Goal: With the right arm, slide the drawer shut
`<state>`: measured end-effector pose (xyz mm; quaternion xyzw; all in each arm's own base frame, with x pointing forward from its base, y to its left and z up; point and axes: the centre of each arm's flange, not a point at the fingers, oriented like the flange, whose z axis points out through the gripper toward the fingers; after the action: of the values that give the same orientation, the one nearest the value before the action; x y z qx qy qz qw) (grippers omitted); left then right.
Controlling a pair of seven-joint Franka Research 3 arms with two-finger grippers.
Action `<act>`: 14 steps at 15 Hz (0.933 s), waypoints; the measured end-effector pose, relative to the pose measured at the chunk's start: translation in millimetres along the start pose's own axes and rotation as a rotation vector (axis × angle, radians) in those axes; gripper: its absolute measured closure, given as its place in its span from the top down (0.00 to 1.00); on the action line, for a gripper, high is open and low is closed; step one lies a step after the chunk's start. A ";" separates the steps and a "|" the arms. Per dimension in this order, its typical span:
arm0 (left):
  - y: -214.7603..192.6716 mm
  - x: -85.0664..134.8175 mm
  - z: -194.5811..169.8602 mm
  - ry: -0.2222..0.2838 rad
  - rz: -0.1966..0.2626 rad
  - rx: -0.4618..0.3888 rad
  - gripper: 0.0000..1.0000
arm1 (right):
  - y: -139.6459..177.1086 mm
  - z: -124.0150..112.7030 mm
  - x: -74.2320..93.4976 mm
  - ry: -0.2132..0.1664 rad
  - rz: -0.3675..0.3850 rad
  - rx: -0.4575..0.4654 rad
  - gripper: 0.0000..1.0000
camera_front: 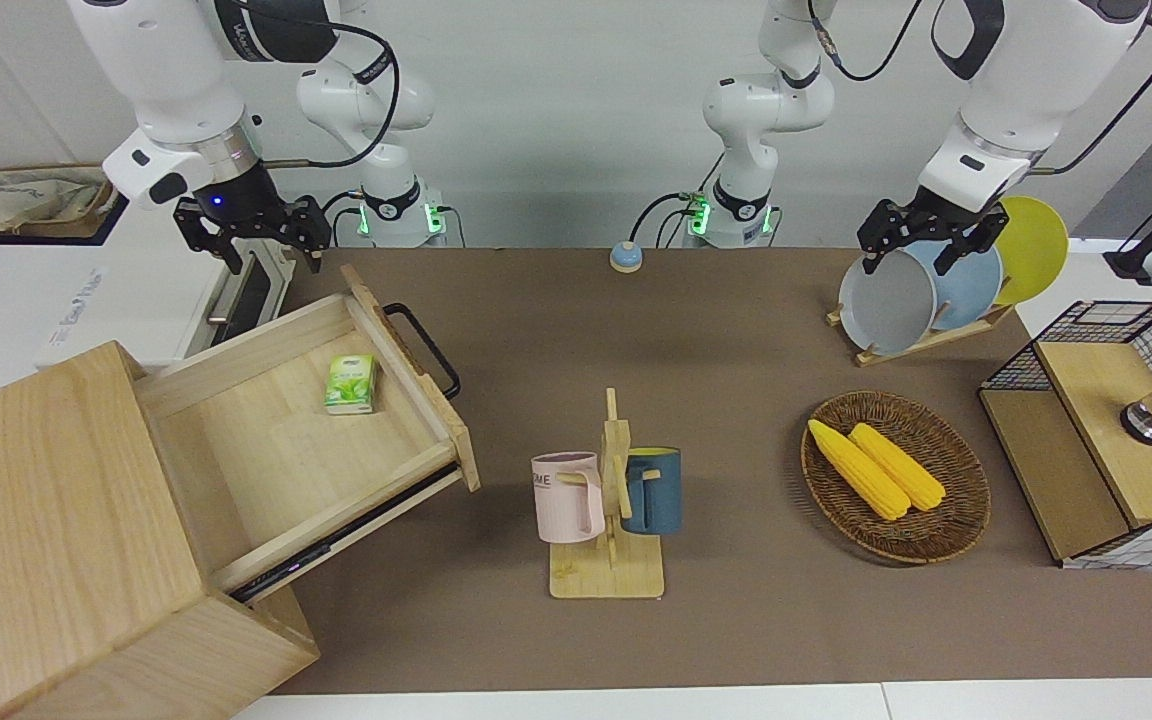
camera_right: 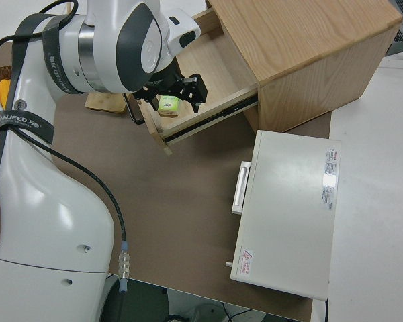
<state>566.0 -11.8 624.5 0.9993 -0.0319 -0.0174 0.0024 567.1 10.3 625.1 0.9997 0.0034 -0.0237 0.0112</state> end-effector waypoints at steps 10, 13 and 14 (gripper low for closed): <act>0.0 0.0 0.0 0.000 0.000 0.000 1.00 | 1.1 -9.1 2.2 0.038 0.002 -0.001 0.98; 0.0 0.0 0.0 0.000 0.000 0.000 1.00 | 2.7 -9.5 2.2 0.039 0.005 -0.002 0.68; 0.0 0.0 0.0 0.000 0.000 0.000 1.00 | 2.6 -9.5 2.2 0.039 0.005 -0.002 0.57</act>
<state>566.0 -11.8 624.5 0.9993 -0.0319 -0.0174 0.0024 569.8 8.0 634.6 0.9999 0.0012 -0.0043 0.0120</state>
